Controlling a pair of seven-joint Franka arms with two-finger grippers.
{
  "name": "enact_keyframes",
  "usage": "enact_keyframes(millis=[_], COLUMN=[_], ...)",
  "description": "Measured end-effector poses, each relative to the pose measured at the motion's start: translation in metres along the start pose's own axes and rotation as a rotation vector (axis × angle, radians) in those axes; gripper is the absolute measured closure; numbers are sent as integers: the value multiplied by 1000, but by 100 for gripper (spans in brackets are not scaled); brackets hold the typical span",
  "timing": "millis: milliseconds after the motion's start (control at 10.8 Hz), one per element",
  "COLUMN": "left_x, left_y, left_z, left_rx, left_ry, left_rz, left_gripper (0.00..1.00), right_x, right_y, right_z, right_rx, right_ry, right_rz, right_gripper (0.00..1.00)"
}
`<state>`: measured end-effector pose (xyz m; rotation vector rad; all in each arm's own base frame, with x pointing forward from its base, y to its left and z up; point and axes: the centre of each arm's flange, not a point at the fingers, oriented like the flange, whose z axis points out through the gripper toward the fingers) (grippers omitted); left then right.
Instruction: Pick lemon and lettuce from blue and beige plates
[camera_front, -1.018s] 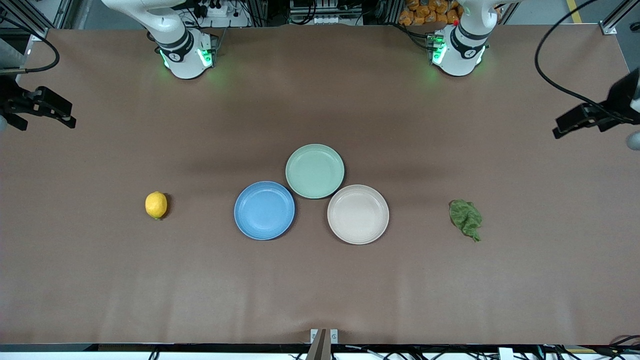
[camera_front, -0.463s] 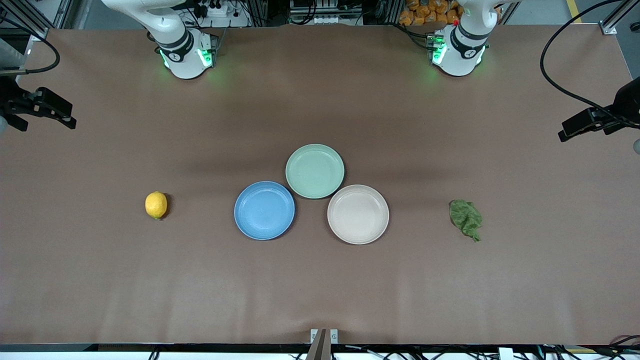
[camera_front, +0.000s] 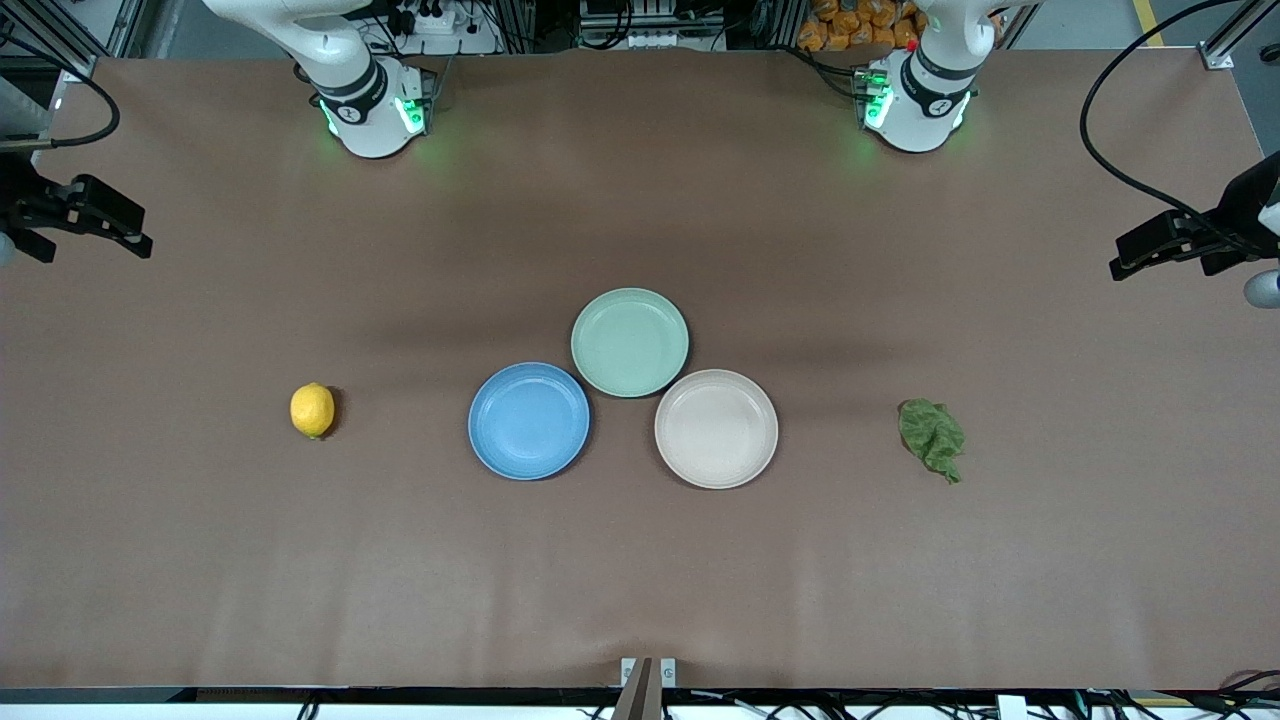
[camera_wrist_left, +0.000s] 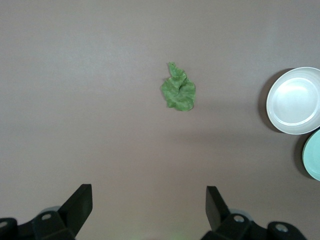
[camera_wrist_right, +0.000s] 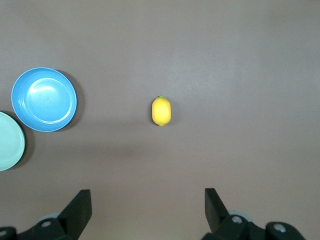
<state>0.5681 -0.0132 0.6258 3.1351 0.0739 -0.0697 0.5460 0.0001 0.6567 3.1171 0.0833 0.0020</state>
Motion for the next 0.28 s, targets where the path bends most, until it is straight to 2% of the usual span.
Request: enact_keyframes(millis=[278], left_x=[1], left_y=[0], left_z=[1], left_rx=[-1], left_ry=[5], left_rz=[1], left_gripper=[0], right_x=[0], right_y=[0], right_z=[0], right_rx=[0], right_ry=[0], right_rz=[0], right_gripper=[0])
